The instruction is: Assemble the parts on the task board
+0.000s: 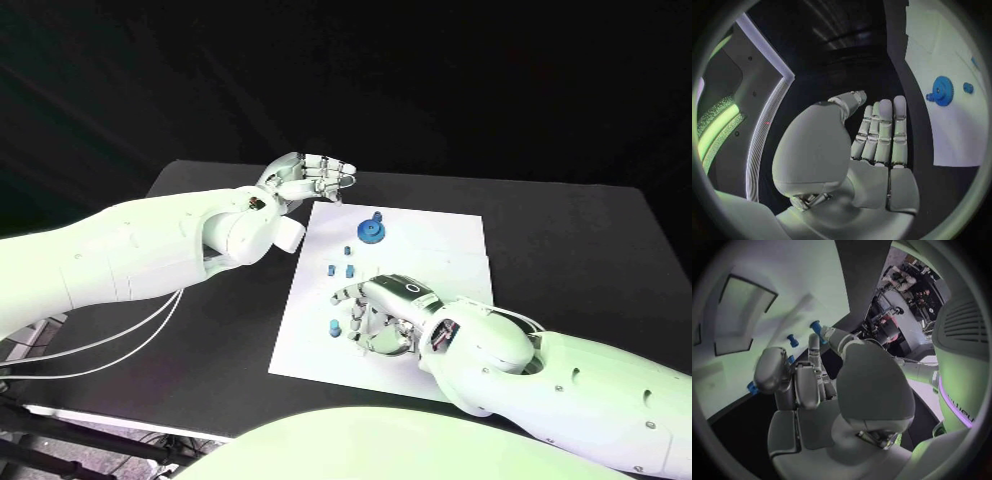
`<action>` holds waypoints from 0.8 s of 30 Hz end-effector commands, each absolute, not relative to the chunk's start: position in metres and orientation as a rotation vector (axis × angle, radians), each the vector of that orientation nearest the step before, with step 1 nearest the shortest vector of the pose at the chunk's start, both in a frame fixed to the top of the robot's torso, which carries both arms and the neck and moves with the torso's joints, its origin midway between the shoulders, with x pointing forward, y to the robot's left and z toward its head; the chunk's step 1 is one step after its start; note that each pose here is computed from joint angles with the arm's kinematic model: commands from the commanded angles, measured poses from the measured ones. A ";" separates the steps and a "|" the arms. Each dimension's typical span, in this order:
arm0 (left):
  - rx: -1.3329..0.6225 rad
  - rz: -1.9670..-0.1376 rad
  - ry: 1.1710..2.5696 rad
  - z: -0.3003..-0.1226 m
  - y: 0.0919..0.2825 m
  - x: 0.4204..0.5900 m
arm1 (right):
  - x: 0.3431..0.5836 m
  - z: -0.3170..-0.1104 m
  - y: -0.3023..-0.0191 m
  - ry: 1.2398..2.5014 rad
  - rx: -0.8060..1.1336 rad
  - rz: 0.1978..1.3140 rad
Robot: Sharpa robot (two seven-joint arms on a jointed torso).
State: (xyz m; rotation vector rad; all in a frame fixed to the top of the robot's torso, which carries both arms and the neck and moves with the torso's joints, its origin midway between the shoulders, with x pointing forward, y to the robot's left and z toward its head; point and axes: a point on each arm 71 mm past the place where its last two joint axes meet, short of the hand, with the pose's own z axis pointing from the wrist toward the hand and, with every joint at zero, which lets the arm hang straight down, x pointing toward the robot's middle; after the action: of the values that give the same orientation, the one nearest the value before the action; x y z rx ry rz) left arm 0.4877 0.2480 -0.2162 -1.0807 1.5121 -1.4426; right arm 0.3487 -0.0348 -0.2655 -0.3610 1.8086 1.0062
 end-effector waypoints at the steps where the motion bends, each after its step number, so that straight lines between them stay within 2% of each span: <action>1: -1.078 -1.469 1.516 -0.215 0.247 0.487 | 0.352 -0.252 -0.047 1.751 -0.287 1.041; 6: -1.080 -1.468 1.517 -0.215 0.247 0.487 | 0.370 -0.238 -0.086 1.792 -0.106 1.024; 13: -1.081 -1.464 1.512 -0.215 0.250 0.486 | 0.390 -0.227 -0.164 1.914 0.205 0.921; 17: -1.080 -1.466 1.510 -0.214 0.251 0.484 | 0.385 -0.227 -0.202 1.976 0.306 0.835; 24: -1.080 -1.469 1.512 -0.214 0.251 0.483 | 0.366 -0.234 -0.231 2.033 0.320 0.697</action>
State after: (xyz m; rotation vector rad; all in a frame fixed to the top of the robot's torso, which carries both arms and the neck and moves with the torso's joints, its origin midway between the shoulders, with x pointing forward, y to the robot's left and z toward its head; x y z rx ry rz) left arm 0.4834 0.2530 -0.2151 -1.0822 1.5147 -1.4439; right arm 0.3703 -0.2295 -0.2298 0.3013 1.9713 0.7492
